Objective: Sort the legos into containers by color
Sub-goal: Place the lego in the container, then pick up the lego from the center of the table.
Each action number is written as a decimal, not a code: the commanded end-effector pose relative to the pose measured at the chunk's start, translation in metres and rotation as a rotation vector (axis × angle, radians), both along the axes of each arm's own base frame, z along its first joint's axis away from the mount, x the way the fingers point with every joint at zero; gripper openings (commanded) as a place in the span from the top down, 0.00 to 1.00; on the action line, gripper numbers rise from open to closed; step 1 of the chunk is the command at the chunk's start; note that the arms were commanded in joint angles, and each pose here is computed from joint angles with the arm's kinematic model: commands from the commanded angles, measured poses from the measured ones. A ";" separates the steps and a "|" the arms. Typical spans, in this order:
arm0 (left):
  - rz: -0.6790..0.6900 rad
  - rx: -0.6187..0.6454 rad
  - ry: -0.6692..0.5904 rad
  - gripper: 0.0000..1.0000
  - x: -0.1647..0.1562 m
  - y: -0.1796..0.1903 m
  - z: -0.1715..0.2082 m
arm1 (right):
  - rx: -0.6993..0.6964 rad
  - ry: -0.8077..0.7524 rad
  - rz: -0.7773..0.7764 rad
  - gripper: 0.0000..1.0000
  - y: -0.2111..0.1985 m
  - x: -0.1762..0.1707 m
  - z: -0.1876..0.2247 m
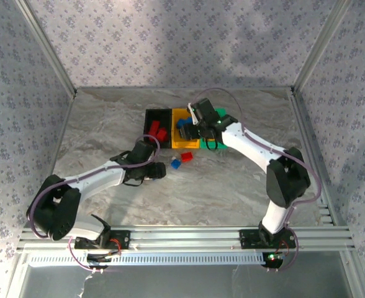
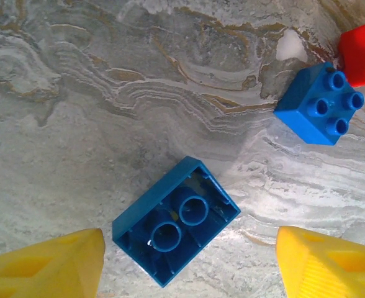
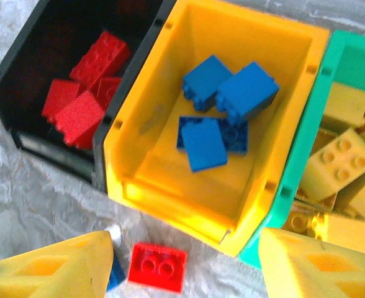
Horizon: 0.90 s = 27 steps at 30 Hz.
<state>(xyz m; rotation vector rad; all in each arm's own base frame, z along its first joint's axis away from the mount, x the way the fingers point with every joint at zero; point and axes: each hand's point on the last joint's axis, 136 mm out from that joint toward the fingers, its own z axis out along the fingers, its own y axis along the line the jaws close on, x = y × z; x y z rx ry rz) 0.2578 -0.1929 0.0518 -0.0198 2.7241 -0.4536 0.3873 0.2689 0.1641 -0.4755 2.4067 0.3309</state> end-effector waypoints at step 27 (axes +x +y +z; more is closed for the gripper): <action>-0.130 0.277 0.096 0.50 0.009 -0.013 -0.016 | -0.058 -0.013 -0.069 0.35 -0.059 -0.050 -0.030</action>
